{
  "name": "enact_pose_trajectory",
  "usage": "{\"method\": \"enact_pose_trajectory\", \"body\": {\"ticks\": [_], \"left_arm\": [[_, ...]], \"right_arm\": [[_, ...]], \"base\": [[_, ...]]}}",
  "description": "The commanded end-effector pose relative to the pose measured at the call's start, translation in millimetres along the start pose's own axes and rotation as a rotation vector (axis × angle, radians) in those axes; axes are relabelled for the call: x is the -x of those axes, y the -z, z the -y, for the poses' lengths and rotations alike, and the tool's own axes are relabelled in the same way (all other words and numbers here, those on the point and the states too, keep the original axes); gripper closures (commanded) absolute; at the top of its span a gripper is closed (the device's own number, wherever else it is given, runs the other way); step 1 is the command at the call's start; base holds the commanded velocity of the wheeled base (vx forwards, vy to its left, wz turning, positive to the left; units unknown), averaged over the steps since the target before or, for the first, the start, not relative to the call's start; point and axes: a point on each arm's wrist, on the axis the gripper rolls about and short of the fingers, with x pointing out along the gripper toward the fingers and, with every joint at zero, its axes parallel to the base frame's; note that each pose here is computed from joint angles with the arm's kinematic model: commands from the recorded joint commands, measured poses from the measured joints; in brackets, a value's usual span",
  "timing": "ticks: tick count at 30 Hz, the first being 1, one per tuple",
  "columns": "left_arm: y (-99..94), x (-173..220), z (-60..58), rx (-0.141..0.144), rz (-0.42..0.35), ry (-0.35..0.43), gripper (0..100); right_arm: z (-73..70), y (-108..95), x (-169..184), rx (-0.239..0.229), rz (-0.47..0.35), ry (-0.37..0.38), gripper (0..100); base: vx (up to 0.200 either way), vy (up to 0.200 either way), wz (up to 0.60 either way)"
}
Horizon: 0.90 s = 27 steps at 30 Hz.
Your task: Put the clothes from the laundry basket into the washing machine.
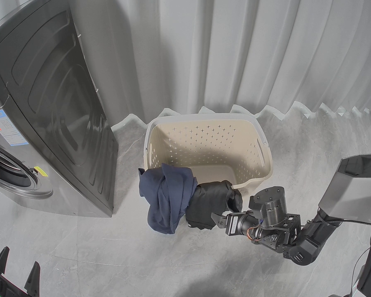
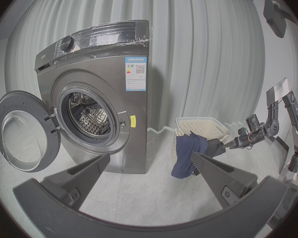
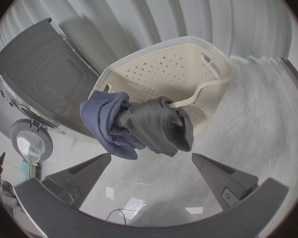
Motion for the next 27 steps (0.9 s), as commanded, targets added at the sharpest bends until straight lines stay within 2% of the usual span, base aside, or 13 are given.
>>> {"method": "enact_pose_trajectory", "body": {"ticks": [1,8,17,27], "left_arm": [[4.4,0.0,-0.2,0.000,0.000,-0.001,0],[4.4,0.0,-0.2,0.000,0.000,-0.001,0],[4.4,0.0,-0.2,0.000,0.000,0.001,0],[4.4,0.0,-0.2,0.002,0.000,0.001,0]], "right_arm": [[-1.2,5.8,-23.1,-0.007,-0.006,0.008,0],[-3.6,7.4,-45.5,-0.016,0.001,0.011,0],[6.3,3.6,-72.4,-0.038,0.029,0.037,0],[9.6,8.3,-90.8,-0.045,0.042,0.041,0]], "base": [[0.000,0.000,0.00],[0.000,0.000,0.00],[0.000,0.000,0.00],[0.000,0.000,0.00]]}}
